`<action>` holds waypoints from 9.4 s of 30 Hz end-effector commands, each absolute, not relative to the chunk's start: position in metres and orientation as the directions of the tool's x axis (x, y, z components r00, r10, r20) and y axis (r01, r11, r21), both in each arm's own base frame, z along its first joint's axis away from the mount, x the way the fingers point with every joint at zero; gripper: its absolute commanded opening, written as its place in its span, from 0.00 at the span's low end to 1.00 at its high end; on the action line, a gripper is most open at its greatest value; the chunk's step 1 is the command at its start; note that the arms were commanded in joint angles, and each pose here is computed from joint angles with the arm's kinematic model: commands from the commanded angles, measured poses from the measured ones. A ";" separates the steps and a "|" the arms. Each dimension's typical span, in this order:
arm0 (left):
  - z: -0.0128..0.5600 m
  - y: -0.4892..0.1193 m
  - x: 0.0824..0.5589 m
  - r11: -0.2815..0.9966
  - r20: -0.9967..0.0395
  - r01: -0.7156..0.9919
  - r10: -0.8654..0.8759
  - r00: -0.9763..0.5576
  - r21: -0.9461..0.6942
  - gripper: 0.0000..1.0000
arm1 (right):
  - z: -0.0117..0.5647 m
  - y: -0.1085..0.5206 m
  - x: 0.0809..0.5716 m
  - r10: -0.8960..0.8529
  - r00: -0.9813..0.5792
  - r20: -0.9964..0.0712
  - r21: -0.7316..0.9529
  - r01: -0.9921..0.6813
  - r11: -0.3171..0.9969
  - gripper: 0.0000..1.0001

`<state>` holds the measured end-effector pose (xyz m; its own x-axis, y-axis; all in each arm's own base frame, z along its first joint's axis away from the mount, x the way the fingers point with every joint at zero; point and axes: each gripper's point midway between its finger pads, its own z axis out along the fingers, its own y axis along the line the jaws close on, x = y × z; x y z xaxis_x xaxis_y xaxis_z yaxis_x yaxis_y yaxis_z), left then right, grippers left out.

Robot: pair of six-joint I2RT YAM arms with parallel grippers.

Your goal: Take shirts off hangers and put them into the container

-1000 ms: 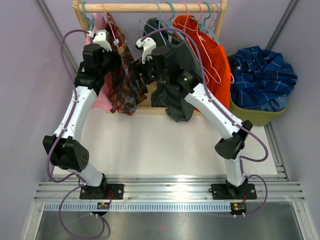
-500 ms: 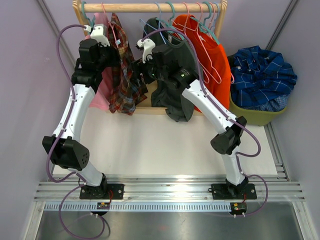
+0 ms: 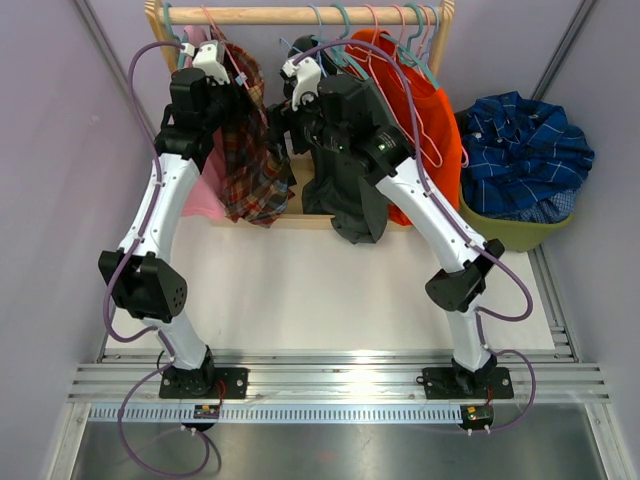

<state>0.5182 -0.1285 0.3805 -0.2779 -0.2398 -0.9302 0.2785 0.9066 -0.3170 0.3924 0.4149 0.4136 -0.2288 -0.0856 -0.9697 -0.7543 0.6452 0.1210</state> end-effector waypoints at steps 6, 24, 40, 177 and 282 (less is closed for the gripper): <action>0.421 -0.142 0.514 0.876 -0.942 0.359 -0.260 -0.211 -0.322 0.00 | 0.396 0.422 0.431 -0.091 -0.208 -0.974 0.096 -0.740 0.666 0.79; 0.411 -0.146 0.515 0.871 -0.937 0.364 -0.255 -0.239 -0.330 0.00 | 0.395 0.420 0.443 -0.073 -0.184 -0.980 0.084 -0.723 0.686 0.48; 0.409 -0.146 0.514 0.876 -0.939 0.360 -0.243 -0.245 -0.320 0.00 | 0.429 0.426 0.439 -0.059 -0.024 -0.998 -0.023 -0.736 0.677 0.54; 0.428 -0.297 0.239 0.788 -0.953 0.538 -0.268 -0.139 -0.300 0.04 | 0.409 0.229 0.137 -0.020 -0.325 -0.945 0.253 -0.771 0.585 0.00; 0.485 -0.228 0.200 0.629 -0.829 0.564 -0.521 -0.205 -0.535 0.00 | 0.348 0.169 0.172 -0.124 -0.320 -0.939 0.076 -0.547 0.834 0.00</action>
